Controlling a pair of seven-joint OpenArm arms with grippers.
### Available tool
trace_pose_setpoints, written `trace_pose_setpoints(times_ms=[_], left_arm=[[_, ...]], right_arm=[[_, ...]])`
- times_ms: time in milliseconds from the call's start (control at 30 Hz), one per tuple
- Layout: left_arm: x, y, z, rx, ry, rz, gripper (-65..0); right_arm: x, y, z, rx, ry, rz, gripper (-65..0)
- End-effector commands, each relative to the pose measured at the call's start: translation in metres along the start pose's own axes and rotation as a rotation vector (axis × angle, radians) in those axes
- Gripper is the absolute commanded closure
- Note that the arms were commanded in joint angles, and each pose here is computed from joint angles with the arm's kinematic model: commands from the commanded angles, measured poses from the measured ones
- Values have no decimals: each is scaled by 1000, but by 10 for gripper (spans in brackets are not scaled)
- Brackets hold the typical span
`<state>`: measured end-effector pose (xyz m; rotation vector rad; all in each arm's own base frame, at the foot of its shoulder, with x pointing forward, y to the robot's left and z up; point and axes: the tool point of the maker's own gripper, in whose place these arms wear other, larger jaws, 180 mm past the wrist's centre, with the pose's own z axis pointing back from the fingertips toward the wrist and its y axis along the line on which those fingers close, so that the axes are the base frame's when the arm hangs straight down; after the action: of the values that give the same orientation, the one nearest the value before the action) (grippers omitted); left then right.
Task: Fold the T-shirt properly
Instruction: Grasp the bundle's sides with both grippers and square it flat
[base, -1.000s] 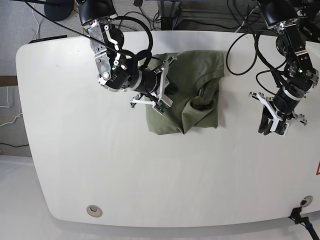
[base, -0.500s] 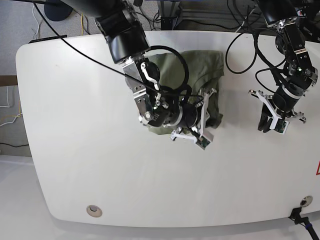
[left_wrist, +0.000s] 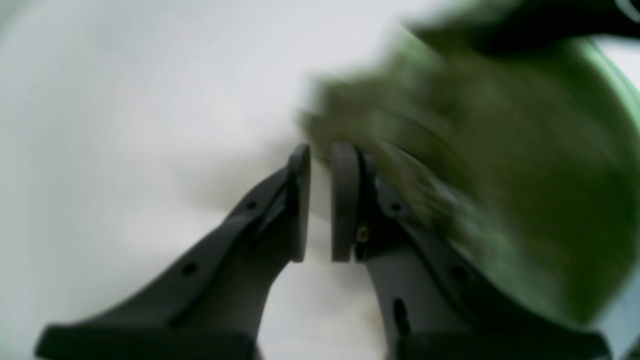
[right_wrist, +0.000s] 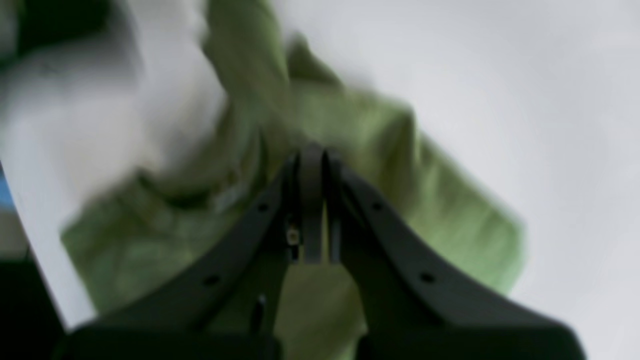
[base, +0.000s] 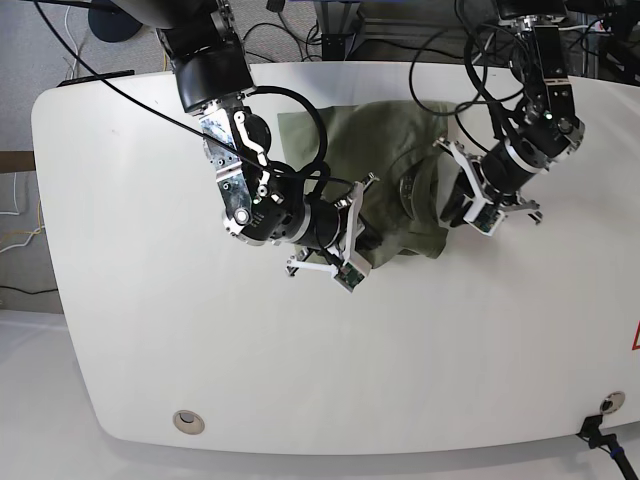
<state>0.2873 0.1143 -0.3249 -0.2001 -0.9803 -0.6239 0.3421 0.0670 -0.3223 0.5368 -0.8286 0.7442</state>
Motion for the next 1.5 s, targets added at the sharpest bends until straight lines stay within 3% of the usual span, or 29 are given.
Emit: trace_pose_setpoints(times_ms=[0,167,267,367,467,600,800,933,1100,1233,1333,1467], left_arm=[[21,-6,3,-14,-69,-27,-73],[14,-45,-6,-121,-47,-33,-73],[-11,-59,-19,-176,16,3,-73],[-51,-62,-33,-205,109,77,-73],[-70,-56,-48,-212,122,137,-73],[-103,-32,-61,-185,231,127,-73],[-84,11,-81,-136,223,103,-73],[-41,41,-96,-99,152,73,-73],[36,65,-87,-34,-12,-39,-73],[74,56,-61,2,-112,-146,-73],[66,39,-40,-2,-114,-194,-73],[39,5,-22,-44,-79,-193,-73]], right_arm=[[28,-11,8,-26,-99,29,0],[9,-26,1,-37,-89,-7,0],[-11,-40,-6,-46,-95,-51,0],[-44,-55,-14,-57,-77,-116,0],[-69,-74,-13,-89,-80,-158,0],[-97,-84,-3,-118,-56,-181,0],[-114,-67,13,-114,-47,-163,0],[-115,-50,27,-112,-81,-170,0],[-75,-46,54,-144,-140,-99,0],[-23,-40,71,-161,-189,-2,0],[-6,-27,67,-143,-176,8,0],[-2,-1,48,-81,-187,-57,0]])
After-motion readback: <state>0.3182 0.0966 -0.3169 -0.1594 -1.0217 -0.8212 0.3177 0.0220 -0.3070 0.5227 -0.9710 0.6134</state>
